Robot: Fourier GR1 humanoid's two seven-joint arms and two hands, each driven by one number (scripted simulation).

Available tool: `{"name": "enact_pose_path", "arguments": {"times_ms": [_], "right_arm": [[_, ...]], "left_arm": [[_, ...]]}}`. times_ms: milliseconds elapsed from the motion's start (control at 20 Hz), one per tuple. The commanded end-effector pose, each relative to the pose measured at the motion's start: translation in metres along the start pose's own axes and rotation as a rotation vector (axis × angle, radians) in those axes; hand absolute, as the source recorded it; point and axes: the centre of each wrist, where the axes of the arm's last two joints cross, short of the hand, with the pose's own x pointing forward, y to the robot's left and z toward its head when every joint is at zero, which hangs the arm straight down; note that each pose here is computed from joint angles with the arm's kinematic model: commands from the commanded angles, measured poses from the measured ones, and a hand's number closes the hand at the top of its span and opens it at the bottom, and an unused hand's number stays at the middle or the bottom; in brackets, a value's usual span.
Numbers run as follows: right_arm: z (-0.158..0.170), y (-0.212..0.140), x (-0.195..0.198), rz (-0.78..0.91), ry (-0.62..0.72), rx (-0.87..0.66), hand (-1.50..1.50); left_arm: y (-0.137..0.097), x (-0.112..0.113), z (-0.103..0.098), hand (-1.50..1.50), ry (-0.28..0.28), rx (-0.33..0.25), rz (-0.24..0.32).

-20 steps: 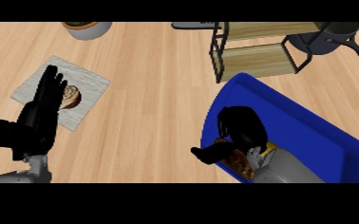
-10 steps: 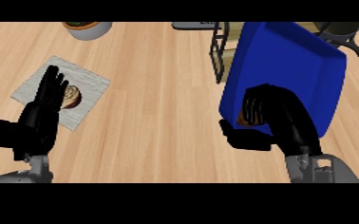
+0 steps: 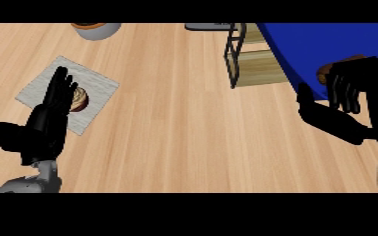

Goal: Pick the sweet potato from the tray and place it in the tiered shelf

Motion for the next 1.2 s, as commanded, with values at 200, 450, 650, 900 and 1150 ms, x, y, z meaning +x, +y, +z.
{"name": "enact_pose_path", "arguments": {"times_ms": [200, 450, 650, 900, 1150], "right_arm": [[-0.05, -0.006, -0.013, -0.022, 0.063, -0.091, 1.5], [-0.072, 0.005, -0.051, -0.054, 0.066, -0.121, 1.5], [-0.107, 0.021, -0.063, -0.041, 0.049, -0.13, 1.5], [-0.14, 0.009, -0.077, -0.112, 0.052, -0.175, 1.5], [-0.155, 0.05, -0.068, -0.11, 0.029, -0.181, 1.5]], "left_arm": [[0.005, 0.011, 0.007, 0.0, -0.002, -0.014, -0.005], [-0.019, 0.003, 0.0, 0.0, -0.002, -0.023, 0.002], [-0.005, 0.013, -0.021, 0.0, -0.008, -0.023, 0.005], [0.001, 0.003, -0.006, 0.0, -0.002, -0.011, 0.002], [-0.02, 0.009, -0.015, 0.0, -0.002, -0.017, -0.011]]}}
